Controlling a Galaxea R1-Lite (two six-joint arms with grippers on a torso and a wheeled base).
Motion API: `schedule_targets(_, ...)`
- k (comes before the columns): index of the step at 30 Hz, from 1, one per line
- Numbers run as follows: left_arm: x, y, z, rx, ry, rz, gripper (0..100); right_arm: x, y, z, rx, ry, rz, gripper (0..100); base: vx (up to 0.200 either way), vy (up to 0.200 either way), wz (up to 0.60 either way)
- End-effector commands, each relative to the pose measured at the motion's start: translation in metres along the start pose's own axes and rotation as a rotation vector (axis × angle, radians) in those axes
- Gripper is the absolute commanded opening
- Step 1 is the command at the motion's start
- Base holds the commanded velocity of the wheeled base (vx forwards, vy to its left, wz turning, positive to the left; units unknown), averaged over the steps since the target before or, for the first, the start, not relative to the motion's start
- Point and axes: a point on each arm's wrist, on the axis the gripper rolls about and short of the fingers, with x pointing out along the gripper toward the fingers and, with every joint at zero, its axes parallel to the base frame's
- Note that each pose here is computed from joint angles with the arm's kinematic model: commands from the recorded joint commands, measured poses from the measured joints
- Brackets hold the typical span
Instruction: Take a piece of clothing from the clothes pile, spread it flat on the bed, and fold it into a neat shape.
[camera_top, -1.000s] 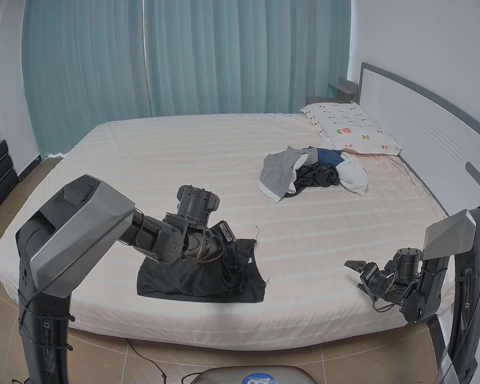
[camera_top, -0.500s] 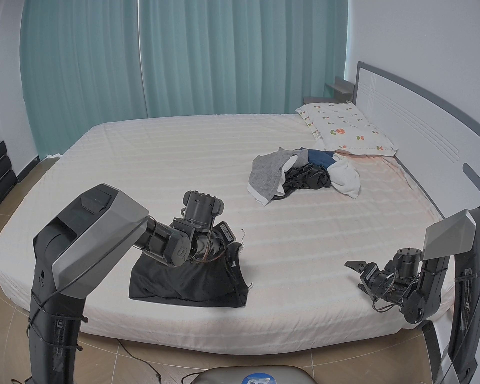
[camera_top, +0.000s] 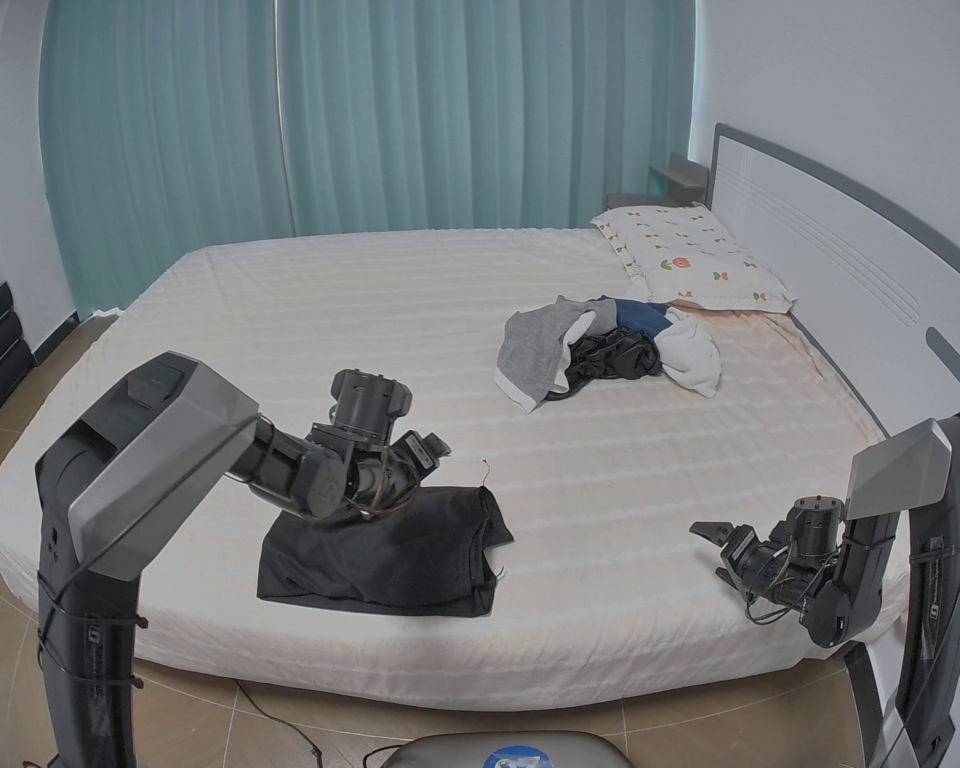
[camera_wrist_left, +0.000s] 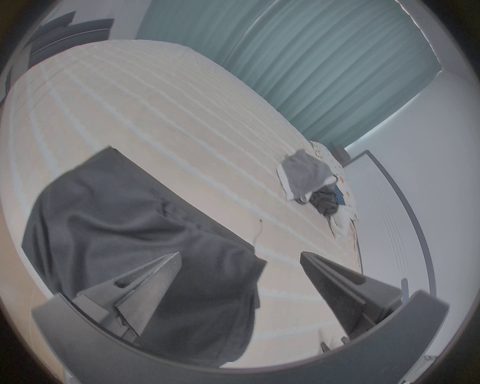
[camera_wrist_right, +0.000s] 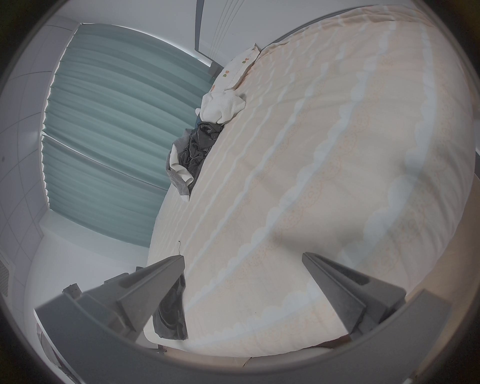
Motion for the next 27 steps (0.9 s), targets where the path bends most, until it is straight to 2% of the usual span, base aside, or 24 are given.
schedule_targets(1, -0.019, 0.027, 0.034, -0.066, -0.050, 0.046, 100, 0.000, 0.000, 0.000, 0.000, 0.001, -0.001, 100, 0.000, 0.000, 0.00)
schedule_targets(4, -0.023, 0.045, 0.048, -0.149, -0.060, 0.067, 100, 0.000, 0.000, 0.000, 0.000, 0.001, -0.001, 100, 0.000, 0.000, 0.00)
schedule_targets(8, -0.033, 0.065, 0.068, -0.274, -0.045, 0.053, 100, 0.000, 0.000, 0.000, 0.000, 0.001, -0.001, 100, 0.000, 0.000, 0.00)
schedule_targets(12, -0.042, 0.087, 0.081, -0.335, 0.004, 0.031, 100, 0.001, 0.000, -0.001, -0.001, 0.001, -0.001, 100, 0.000, 0.200, 0.00)
schedule_targets(16, -0.042, 0.109, 0.091, -0.414, 0.010, 0.045, 100, 0.003, -0.001, -0.001, -0.003, 0.000, -0.004, 100, 0.000, 0.200, 0.00)
schedule_targets(21, -0.042, 0.123, 0.100, -0.444, 0.008, 0.034, 100, 0.005, 0.006, -0.004, -0.028, 0.008, 0.016, 100, 0.000, 0.200, 0.00)
schedule_targets(22, -0.041, 0.128, 0.100, -0.449, 0.008, 0.044, 100, 0.009, 0.016, -0.014, -0.054, 0.034, 0.043, 100, 0.000, 0.200, 0.00)
schedule_targets(27, -0.037, 0.132, 0.097, -0.451, 0.019, 0.056, 100, 0.018, 0.031, -0.035, -0.124, 0.087, 0.084, 100, 0.000, 0.200, 0.00)
